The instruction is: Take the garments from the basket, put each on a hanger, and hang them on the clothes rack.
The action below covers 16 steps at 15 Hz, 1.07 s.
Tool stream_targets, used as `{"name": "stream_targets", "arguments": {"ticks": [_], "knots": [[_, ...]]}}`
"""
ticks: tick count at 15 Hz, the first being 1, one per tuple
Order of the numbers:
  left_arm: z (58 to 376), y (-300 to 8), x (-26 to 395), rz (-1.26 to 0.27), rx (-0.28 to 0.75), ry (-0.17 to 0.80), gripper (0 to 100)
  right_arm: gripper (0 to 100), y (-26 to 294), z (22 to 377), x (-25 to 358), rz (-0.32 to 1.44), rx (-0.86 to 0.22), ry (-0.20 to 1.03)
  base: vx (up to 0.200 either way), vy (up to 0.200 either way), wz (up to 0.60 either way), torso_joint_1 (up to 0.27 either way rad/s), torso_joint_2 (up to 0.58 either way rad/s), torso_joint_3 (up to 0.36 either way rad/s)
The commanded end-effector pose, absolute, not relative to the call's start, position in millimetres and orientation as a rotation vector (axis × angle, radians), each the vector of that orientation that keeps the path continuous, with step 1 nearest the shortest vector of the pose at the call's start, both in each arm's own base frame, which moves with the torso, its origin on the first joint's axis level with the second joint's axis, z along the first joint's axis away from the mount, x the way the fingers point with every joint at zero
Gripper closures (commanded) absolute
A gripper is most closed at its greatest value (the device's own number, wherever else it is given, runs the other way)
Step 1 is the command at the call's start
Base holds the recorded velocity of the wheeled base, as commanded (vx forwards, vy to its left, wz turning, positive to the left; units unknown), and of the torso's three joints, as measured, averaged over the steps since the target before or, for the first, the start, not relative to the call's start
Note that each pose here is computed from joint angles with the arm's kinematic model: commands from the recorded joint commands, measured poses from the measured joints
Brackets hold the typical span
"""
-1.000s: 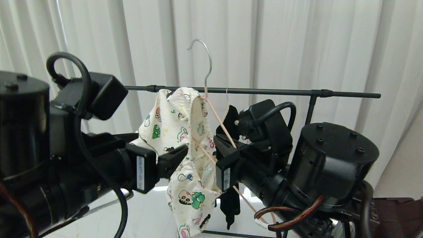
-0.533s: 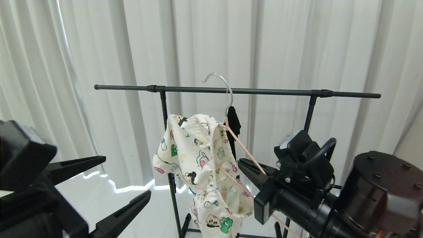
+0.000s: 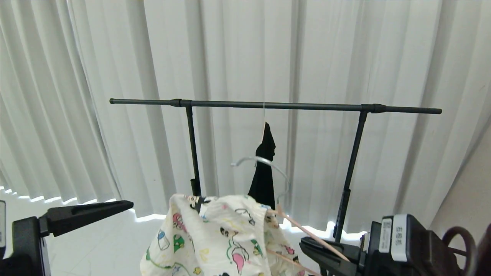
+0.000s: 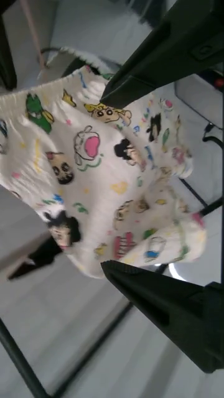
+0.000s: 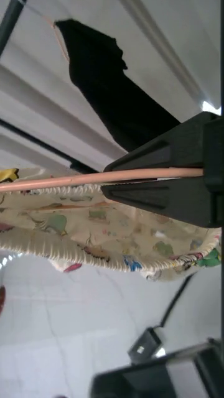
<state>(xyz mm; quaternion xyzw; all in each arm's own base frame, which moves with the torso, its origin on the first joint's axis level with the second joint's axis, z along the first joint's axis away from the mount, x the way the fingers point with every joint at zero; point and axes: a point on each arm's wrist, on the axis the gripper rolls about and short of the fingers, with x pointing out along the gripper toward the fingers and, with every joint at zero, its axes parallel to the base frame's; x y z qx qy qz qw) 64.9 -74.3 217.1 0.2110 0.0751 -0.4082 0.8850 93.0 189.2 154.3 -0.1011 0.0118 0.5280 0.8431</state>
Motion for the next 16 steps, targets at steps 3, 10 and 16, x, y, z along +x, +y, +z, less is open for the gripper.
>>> {"name": "stream_targets", "arguments": {"ticks": [3,10,16], "knots": [[206.7,-80.0,65.9,-0.957,0.46,0.191,0,100,175.8,146.0,74.5,1.21,-0.259,0.02,0.0,0.0,0.0,0.0,0.0,0.0],[194.4,-113.5,70.2,-1.157,0.553,0.257,0,100,184.3,144.5,54.1,1.325,-0.269,0.01,0.0,0.0,0.0,0.0,0.0,0.0],[181.9,-139.1,85.6,-1.187,0.558,0.303,0,100,184.7,146.0,51.8,1.336,-0.287,-0.013,0.0,0.0,0.0,0.0,0.0,0.0]]}}
